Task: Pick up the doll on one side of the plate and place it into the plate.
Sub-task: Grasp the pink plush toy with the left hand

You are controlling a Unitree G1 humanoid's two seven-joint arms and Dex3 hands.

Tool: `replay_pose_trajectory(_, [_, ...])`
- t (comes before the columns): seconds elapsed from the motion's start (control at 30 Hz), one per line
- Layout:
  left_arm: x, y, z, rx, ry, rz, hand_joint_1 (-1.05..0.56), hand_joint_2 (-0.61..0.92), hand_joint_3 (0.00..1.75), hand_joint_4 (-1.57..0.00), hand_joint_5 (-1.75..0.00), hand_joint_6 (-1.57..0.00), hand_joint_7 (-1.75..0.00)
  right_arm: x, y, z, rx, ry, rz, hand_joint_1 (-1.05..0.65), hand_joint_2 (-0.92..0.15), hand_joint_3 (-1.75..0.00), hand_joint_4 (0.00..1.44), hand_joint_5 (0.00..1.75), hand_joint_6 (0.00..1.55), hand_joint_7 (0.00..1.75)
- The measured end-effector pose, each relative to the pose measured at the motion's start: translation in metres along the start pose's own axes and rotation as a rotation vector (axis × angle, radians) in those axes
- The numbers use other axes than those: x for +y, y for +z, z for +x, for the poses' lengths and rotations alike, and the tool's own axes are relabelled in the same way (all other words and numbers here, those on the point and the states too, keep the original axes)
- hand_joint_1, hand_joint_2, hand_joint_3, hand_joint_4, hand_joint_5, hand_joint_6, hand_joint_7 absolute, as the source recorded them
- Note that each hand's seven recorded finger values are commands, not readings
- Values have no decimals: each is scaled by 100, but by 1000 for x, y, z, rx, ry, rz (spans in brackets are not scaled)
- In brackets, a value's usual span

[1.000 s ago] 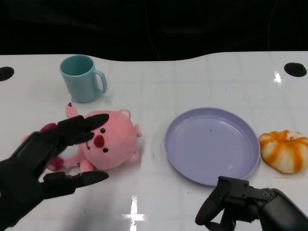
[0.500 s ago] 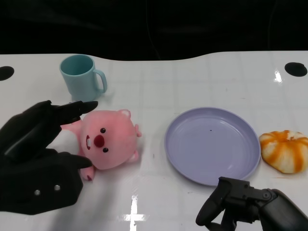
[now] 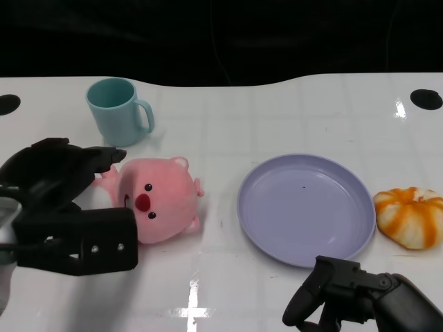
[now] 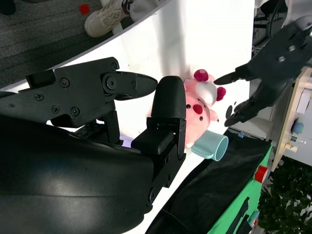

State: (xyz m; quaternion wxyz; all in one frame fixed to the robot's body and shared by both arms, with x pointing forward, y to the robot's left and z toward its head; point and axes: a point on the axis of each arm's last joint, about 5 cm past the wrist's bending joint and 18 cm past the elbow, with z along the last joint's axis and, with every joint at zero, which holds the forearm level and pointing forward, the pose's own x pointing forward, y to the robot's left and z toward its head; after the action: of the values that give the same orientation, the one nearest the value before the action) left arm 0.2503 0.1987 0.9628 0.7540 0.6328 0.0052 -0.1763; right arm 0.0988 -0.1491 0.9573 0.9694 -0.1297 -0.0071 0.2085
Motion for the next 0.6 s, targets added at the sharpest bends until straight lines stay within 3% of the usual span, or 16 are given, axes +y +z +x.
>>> replay_pose_trajectory(0.27, [0,0,22,46,-89,82,-66,89,0,-16,-21,-28,0,0,3,-1,-13,-4,-6,-25,-92,-33,66,156,59,127])
replay_pose_trajectory(0.6, [-11,1,47,88,-207,114,-68,90,0,-21,-14,-30,-1,1,5,-2,-16,-7,-16,-25,-92,-33,67,154,60,126])
